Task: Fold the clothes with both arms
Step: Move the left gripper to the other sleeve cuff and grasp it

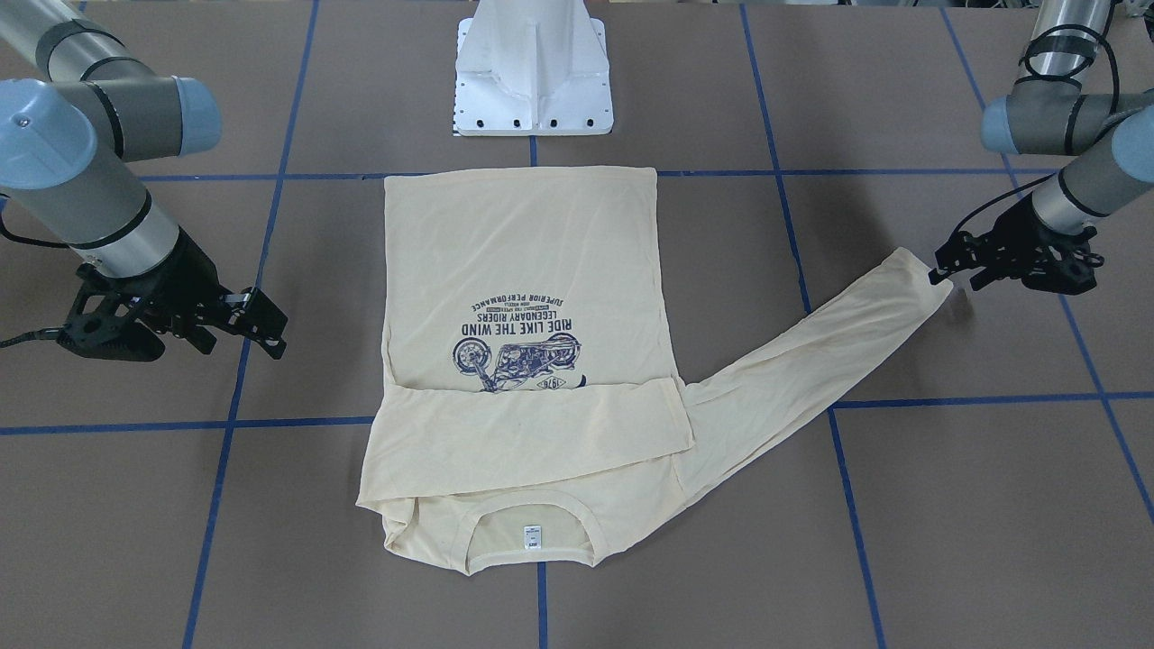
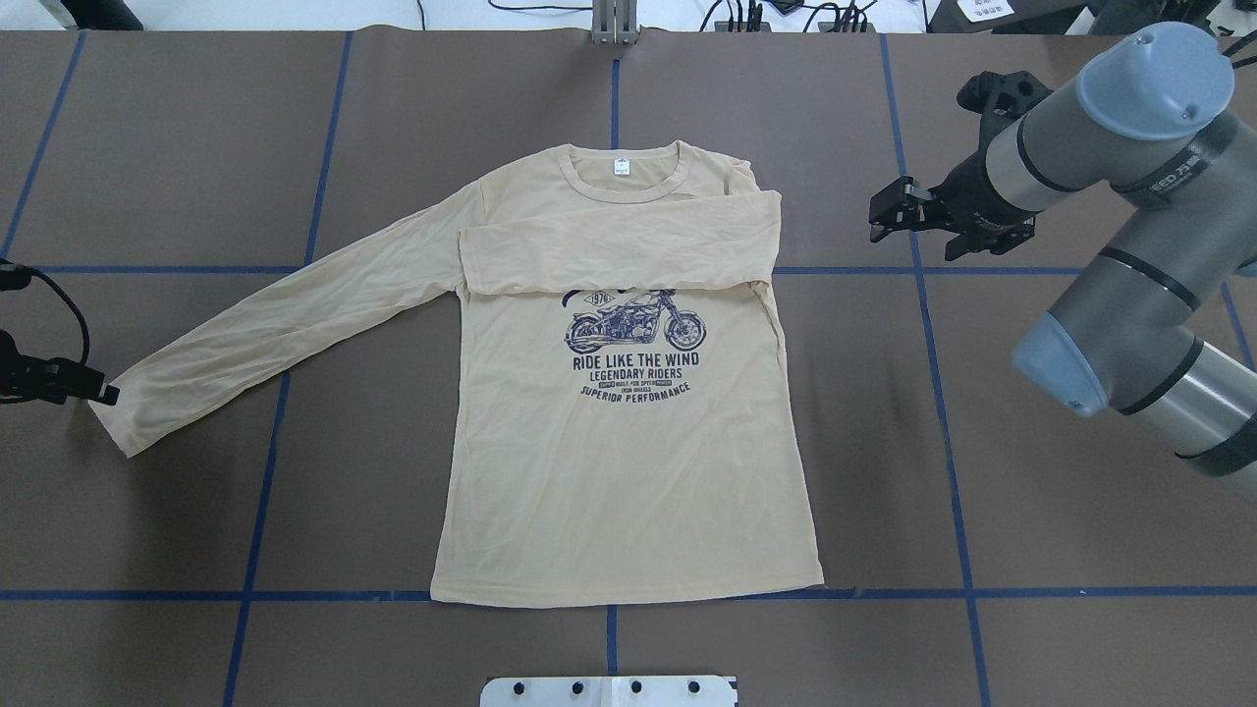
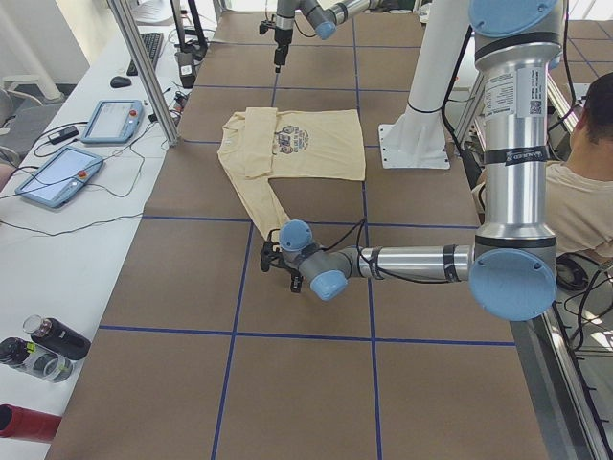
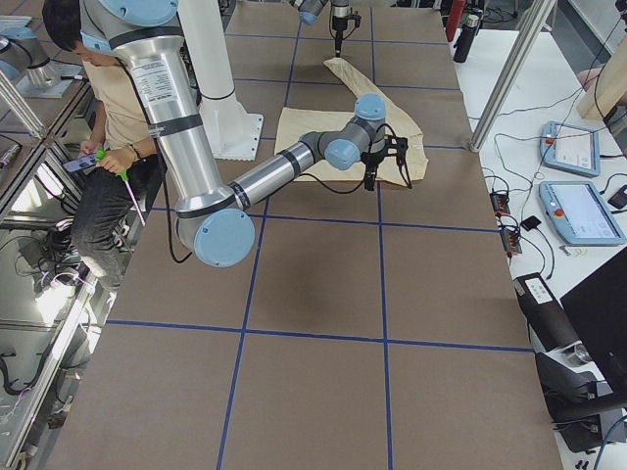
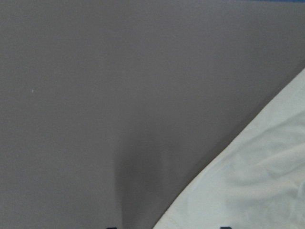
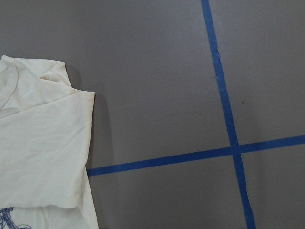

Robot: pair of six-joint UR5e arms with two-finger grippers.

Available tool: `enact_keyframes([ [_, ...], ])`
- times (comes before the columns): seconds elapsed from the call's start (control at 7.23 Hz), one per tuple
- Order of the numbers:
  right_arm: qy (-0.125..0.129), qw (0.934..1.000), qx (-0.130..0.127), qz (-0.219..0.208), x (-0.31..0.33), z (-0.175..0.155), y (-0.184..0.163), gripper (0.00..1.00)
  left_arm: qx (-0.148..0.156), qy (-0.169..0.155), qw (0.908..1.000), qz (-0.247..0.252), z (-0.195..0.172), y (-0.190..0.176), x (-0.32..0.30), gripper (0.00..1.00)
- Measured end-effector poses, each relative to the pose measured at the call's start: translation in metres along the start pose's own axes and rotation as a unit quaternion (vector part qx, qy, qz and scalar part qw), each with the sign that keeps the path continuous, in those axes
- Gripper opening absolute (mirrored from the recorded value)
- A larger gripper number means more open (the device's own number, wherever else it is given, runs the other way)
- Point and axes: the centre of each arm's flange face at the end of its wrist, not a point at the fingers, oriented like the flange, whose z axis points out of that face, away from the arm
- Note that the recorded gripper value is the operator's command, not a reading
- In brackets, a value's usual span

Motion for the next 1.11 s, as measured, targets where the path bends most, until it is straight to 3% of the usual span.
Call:
enact_keyframes([
  [0.55,0.001,1.0000,-0.002,0.000,0.0000,0.0019,0.0012,0.94,-0.004,0.000,1.0000,0.001,0.0039,0.0007,0.0017,0.61],
  [0.69,0.001,1.0000,-0.002,-0.001,0.0001,0.0024,0.0017,0.94,-0.005,0.000,1.0000,0.002,0.0049,0.0007,0.0028,0.40],
  [0.83,0.001,1.0000,-0.002,-0.001,0.0003,0.0026,0.0019,0.94,-0.005,0.000,1.0000,0.002,0.0054,0.0007,0.0032,0.13],
  [0.97,0.002,1.0000,-0.003,-0.001,0.0006,0.0028,0.0022,0.94,-0.006,0.000,1.0000,0.002,0.0058,0.0007,0.0032,0.00],
  [1.11,0.002,1.0000,-0.003,0.000,0.0012,0.0032,0.0024,0.94,-0.006,0.000,1.0000,0.002,0.0060,0.0007,0.0031,0.00],
])
